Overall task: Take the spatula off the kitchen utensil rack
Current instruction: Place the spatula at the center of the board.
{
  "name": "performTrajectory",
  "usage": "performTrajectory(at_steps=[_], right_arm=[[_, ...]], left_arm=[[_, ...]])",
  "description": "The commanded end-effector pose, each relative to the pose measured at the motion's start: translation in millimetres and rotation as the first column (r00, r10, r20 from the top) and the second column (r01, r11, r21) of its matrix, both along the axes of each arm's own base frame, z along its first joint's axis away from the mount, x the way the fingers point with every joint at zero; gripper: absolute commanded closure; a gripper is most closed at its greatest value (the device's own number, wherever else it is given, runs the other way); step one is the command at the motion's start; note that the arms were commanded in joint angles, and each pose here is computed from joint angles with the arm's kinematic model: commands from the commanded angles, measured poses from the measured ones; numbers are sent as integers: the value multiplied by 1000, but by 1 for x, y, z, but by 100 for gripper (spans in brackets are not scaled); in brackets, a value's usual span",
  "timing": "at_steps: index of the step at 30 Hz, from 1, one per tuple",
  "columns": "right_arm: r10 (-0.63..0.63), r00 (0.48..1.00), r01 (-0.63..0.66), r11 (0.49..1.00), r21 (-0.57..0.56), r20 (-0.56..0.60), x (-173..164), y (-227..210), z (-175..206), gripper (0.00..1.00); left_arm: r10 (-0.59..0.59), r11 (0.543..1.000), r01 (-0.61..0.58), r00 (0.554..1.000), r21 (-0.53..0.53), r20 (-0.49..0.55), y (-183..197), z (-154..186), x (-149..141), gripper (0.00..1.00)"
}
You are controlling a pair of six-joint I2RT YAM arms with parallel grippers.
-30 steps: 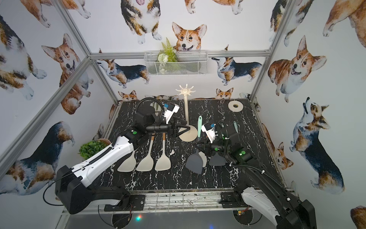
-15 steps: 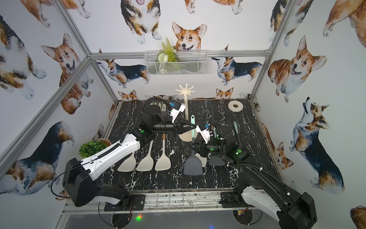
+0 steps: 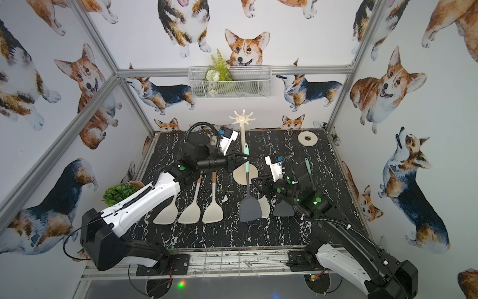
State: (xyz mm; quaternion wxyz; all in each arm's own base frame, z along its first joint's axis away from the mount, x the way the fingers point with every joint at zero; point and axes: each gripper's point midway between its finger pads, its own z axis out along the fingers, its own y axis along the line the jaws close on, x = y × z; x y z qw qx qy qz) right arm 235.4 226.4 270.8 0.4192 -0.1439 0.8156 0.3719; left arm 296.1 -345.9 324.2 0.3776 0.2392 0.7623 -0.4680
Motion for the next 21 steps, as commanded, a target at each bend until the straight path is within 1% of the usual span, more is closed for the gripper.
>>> performTrajectory(at_steps=[1,5,8,13,18,20,21], right_arm=[[-190,980,181,974,-134,-62,17,-21,-17,57],[-130,991,125,978,-169,-20,13,9,-16,57],[-85,996,82,979,-186,-8,10,30,-18,56],[-3,999,-6,979,-203,-45,7,69,-31,54],[36,996,-51,977,-209,-77,3,85,-41,53],[39,995,-58,973,-222,-90,3,87,-47,54],[36,995,-58,971,-232,-97,4,87,-50,60]], left_arm=[[240,969,-226,959,101,-152,30,-40,25,100],[243,970,-234,949,65,-202,27,-43,24,100],[245,970,-238,945,54,-216,27,-43,24,100],[253,967,-249,944,45,-210,29,-38,23,100],[250,968,-247,945,40,-211,30,-37,22,100],[246,969,-244,945,34,-215,29,-36,21,100],[244,969,-243,946,33,-215,29,-36,21,100]])
